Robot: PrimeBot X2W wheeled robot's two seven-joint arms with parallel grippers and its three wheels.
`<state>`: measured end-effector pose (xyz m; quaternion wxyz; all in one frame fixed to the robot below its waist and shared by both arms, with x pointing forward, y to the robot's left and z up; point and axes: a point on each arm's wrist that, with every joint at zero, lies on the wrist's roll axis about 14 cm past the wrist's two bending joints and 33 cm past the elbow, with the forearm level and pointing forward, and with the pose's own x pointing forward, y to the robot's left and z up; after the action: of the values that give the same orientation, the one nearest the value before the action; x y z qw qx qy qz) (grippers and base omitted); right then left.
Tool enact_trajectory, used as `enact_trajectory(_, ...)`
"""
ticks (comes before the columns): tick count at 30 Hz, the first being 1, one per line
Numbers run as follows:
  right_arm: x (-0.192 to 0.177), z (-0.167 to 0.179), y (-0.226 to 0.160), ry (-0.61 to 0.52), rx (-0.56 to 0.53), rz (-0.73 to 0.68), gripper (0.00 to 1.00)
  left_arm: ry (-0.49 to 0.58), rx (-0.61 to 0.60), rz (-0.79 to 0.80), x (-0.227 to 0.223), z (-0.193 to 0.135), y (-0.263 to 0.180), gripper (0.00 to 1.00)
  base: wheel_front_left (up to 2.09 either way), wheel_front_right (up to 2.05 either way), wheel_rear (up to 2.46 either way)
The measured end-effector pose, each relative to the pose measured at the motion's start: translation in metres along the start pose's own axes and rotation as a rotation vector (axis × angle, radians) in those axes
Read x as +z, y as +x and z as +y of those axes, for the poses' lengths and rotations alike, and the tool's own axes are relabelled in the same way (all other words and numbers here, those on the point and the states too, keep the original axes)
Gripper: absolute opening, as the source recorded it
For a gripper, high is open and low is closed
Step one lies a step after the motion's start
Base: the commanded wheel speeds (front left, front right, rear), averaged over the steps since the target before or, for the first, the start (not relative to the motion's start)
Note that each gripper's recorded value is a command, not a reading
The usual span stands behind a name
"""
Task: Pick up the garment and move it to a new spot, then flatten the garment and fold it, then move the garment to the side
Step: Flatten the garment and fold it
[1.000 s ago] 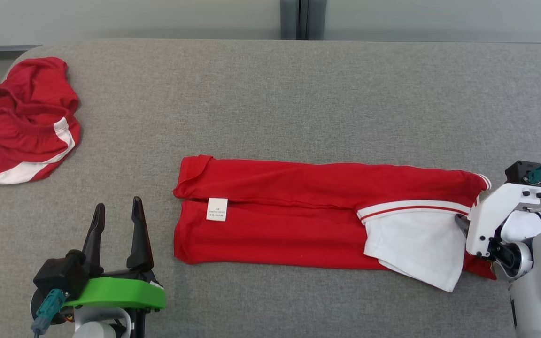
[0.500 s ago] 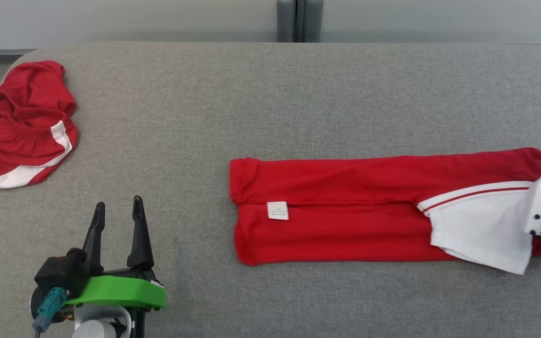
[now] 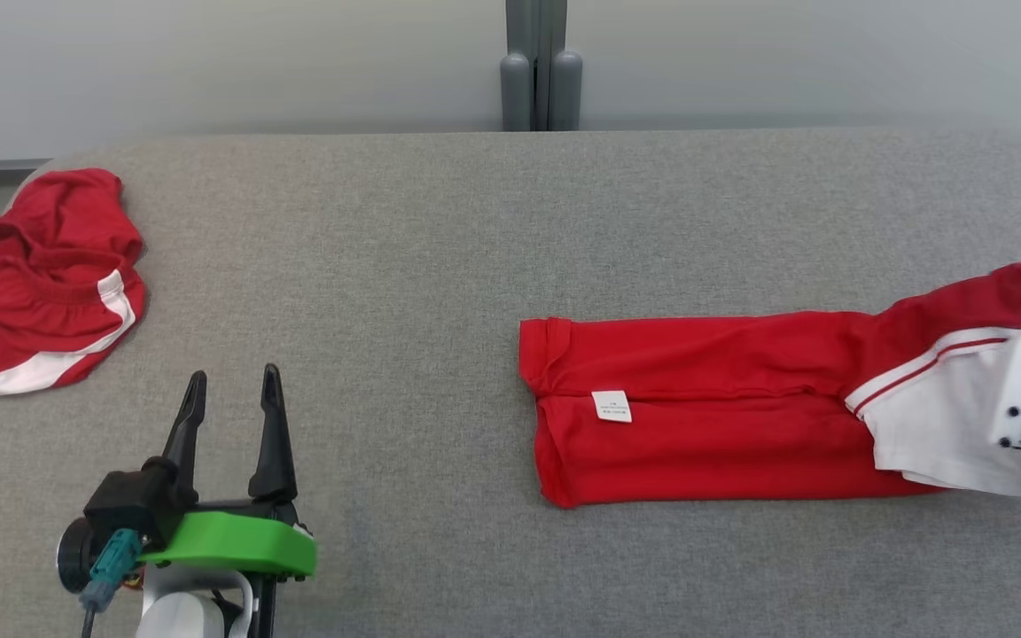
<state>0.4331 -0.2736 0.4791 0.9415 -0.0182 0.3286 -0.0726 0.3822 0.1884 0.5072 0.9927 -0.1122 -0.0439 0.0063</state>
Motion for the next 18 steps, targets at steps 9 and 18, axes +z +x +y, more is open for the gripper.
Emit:
enact_trajectory(9, 0.003, 0.126, -0.022, -0.132, 0.336, -0.026, 0.00, 0.025, -0.101, -0.003, 0.003, -0.024, 0.010, 1.00, 0.00, 0.00, 0.00)
enact_trajectory(18, -0.009, 0.230, -0.028, -0.250, 0.569, 0.031, 0.00, 0.011, -0.119, 0.024, -0.004, -0.029, 0.005, 1.00, 0.00, 0.00, 0.00)
